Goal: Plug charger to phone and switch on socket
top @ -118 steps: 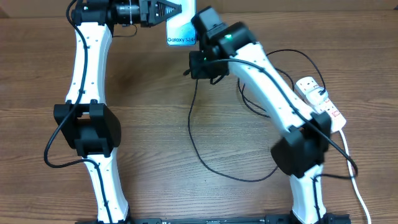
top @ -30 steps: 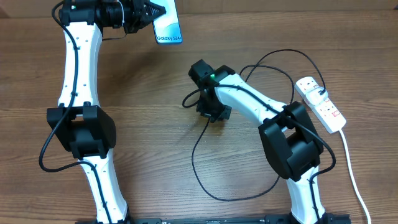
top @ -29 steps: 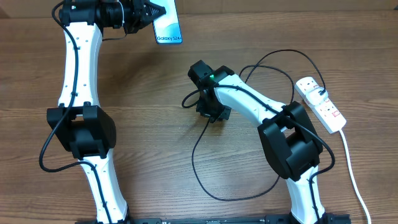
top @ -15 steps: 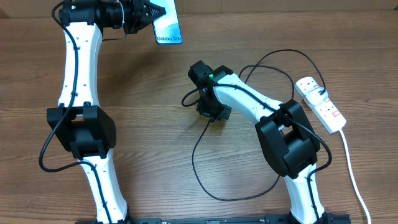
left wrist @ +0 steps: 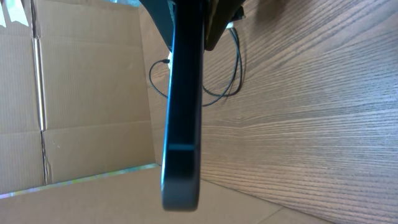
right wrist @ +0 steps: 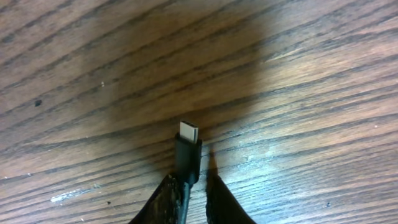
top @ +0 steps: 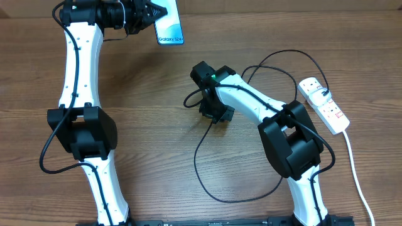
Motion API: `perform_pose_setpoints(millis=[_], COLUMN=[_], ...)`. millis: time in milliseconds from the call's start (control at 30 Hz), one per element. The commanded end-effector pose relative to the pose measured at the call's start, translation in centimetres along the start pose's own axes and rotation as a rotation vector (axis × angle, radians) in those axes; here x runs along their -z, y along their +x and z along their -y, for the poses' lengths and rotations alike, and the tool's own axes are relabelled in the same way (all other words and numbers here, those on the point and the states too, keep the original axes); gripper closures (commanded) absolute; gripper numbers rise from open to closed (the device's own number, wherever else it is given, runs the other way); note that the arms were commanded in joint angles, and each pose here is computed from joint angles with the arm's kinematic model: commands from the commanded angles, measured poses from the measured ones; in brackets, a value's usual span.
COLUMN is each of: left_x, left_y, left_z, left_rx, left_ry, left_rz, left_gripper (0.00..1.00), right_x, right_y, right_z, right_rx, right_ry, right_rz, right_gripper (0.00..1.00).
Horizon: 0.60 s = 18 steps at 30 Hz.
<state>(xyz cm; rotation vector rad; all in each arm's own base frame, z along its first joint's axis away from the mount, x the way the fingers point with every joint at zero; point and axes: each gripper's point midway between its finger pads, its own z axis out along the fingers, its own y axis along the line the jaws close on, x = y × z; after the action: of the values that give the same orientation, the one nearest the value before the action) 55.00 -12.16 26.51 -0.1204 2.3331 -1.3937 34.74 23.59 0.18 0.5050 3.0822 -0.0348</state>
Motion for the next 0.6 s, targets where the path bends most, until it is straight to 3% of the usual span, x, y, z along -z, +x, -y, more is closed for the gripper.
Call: perform_pose_setpoints(millis=[0,100,567], left_x=[-0.04,-0.04,-0.06], left_y=[0.14,0.15,0.2], left_z=[1.01,1.0,1.0], left_rx=[-0.041,-0.041,-0.039], left_ry=[0.025,0.024,0.024], left_rz=[-0.006,-0.006,-0.008], left_gripper=[0.96,0.96,0.96], right_x=[-2.05,-2.05,-2.04], right_y=[0.27,0.29,0.33], right_z=[0.74,0.74,0.67], right_rx=[-0.006,-0.006,-0.009], right_ry=[0.047,0.046,0.038], right_rz=[-0.032,-0.033,-0.042], right_gripper=[0.87,0.92,0.96])
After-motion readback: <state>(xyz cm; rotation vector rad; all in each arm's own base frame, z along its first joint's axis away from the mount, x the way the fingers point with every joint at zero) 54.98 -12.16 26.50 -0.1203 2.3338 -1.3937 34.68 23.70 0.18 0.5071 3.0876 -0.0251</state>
